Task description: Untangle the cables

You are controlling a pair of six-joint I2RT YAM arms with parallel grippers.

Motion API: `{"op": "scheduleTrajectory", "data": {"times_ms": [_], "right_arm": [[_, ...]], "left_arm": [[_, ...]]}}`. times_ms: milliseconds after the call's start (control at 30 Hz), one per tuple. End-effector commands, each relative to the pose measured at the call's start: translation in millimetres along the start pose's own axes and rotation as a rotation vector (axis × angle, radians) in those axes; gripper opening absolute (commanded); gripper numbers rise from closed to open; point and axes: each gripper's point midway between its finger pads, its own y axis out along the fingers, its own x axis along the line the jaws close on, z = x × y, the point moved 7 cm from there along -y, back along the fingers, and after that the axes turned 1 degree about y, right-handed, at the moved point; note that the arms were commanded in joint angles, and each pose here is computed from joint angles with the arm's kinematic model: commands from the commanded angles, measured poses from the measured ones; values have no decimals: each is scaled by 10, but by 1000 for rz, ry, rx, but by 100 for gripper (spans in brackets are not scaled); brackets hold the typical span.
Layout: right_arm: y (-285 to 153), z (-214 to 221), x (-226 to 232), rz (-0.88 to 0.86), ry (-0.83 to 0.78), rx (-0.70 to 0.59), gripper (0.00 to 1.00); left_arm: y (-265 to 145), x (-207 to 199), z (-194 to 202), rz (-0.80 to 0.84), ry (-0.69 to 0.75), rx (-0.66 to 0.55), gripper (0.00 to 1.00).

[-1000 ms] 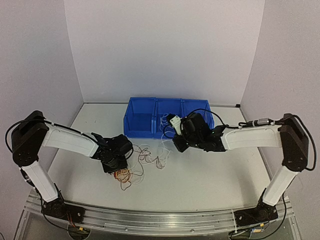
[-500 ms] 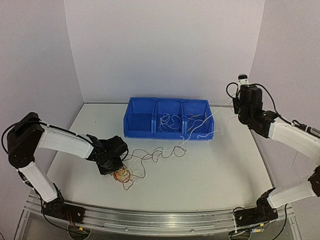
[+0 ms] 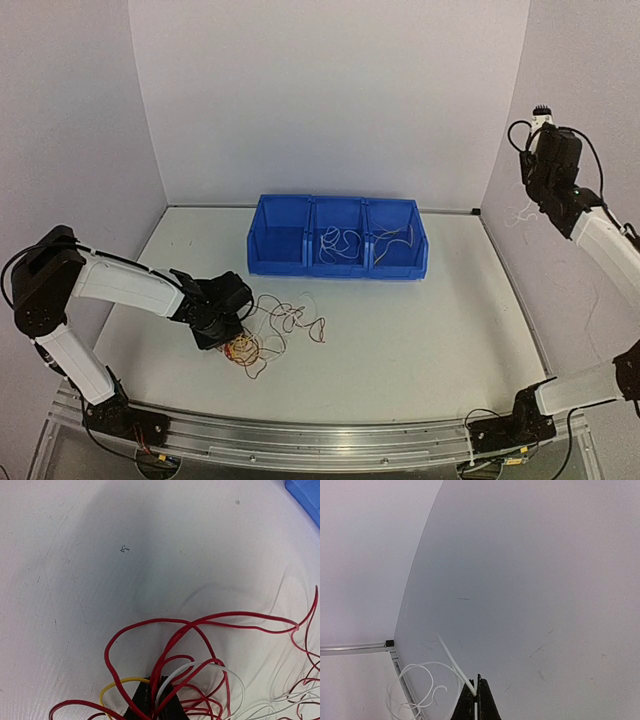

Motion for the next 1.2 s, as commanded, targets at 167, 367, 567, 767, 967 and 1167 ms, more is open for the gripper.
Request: {"op": "scheduleTrajectory", "data": {"times_ms": [167,367,567,767,967,1167], "right_arm": [[-319,-170,177,-498,206,23,0],[-780,-255,451,-1038,417,112,0],[-953,-358,696,-1310,510,195,0],[-1089,-523,1049,-1428,471,197,0],[-1265,-747,1489,-1486,391,145,0],[-1285,-922,1922,-1545,391,148,0]], "left_arm": [[-1,-46,-2,8,90,42,22],[-85,-275,-66,88,149,39,40],[-192,-425,-134,142,168,26,68],[-374,-490,-238,180,169,-13,95],[-620,-369,-358,151,129,-73,100],[-901,-131,-418,169,62,-121,100]]}}
